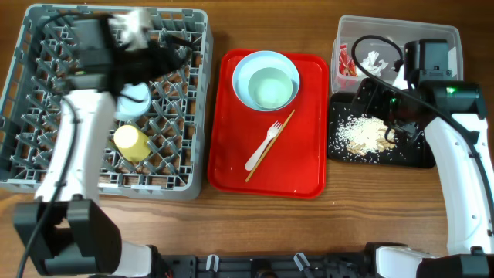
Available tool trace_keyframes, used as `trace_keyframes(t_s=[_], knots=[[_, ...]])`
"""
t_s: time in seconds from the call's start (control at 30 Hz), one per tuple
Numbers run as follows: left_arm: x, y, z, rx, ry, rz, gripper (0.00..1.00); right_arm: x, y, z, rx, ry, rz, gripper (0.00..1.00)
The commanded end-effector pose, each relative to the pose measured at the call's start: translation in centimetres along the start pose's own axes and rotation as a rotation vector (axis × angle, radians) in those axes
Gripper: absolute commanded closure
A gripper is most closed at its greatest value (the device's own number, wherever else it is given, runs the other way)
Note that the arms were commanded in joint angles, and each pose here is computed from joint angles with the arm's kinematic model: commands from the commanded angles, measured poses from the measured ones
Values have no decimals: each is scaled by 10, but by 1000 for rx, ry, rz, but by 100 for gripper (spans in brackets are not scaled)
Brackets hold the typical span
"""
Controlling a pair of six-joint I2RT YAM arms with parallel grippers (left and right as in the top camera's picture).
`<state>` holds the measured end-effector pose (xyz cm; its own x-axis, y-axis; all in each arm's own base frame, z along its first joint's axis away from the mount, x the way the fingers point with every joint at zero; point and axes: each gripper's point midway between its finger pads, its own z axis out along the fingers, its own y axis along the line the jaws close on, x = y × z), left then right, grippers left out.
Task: Sort waste into correct bins and load items into the dishwasher rack
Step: 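Reach the left gripper to the green bowl and grasp its rim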
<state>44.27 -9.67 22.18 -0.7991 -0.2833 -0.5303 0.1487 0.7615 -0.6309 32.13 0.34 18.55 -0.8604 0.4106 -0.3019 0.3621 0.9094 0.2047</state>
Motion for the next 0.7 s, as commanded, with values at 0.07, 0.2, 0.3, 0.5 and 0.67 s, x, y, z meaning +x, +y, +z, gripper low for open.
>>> trace_keyframes(t_s=[0.07,0.2,0.3,0.5,0.67], knots=[[7,-30,35,-227,-65,306,5,-11,-24,-9,-3,-19,116,0],[25,-66,72,-186,-61,434,1,-13,-36,-11,9,-19,143,0],[45,-87,106,-131,-41,484,1,-12,-36,-11,10,-18,132,0],[91,-94,166,-95,36,588,7,-11,-37,-11,13,-12,133,0],[131,-64,199,-209,130,671,7,-10,-37,-11,14,-9,131,0]])
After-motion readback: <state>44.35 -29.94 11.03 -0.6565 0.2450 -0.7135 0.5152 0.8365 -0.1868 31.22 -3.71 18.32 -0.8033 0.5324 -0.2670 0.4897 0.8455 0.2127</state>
